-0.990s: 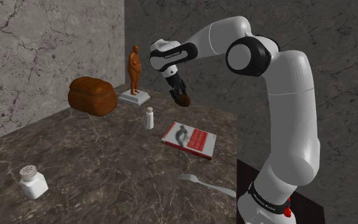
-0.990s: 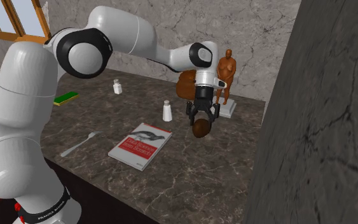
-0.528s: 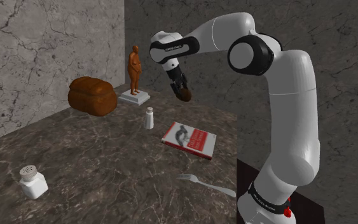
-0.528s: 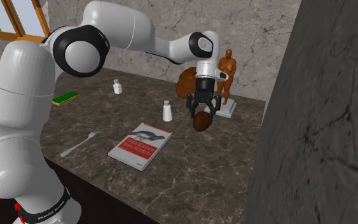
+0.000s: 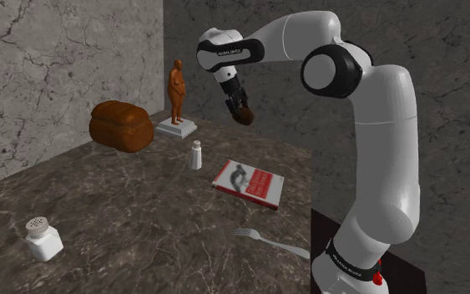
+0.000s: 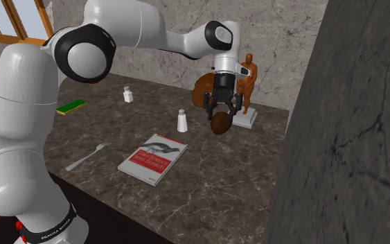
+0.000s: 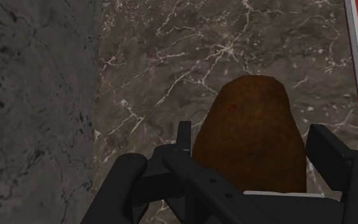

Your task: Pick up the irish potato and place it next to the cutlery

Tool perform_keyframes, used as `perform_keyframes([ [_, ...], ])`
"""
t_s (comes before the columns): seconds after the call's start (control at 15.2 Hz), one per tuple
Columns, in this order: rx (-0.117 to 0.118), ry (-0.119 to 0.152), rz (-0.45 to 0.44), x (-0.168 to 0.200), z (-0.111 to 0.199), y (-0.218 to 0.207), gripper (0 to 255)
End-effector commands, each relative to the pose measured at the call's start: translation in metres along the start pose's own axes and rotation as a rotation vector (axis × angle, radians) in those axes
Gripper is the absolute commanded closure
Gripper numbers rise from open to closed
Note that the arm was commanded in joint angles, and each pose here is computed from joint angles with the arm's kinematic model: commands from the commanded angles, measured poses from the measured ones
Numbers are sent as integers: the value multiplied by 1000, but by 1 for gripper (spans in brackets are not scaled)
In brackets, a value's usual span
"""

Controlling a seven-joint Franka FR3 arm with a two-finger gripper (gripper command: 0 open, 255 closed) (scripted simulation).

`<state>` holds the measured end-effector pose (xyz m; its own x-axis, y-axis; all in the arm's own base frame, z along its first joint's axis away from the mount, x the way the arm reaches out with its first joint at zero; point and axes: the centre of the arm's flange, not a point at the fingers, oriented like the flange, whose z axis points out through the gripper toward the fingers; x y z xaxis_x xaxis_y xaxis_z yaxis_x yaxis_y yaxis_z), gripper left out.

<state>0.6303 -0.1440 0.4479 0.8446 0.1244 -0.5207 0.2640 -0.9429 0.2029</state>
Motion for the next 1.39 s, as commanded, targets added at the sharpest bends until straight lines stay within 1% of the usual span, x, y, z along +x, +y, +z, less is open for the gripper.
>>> perform_keyframes([
  [0.0,0,0,0,-3,-8,1,255],
  [1.32,0,0,0,-182,58,-182,255],
])
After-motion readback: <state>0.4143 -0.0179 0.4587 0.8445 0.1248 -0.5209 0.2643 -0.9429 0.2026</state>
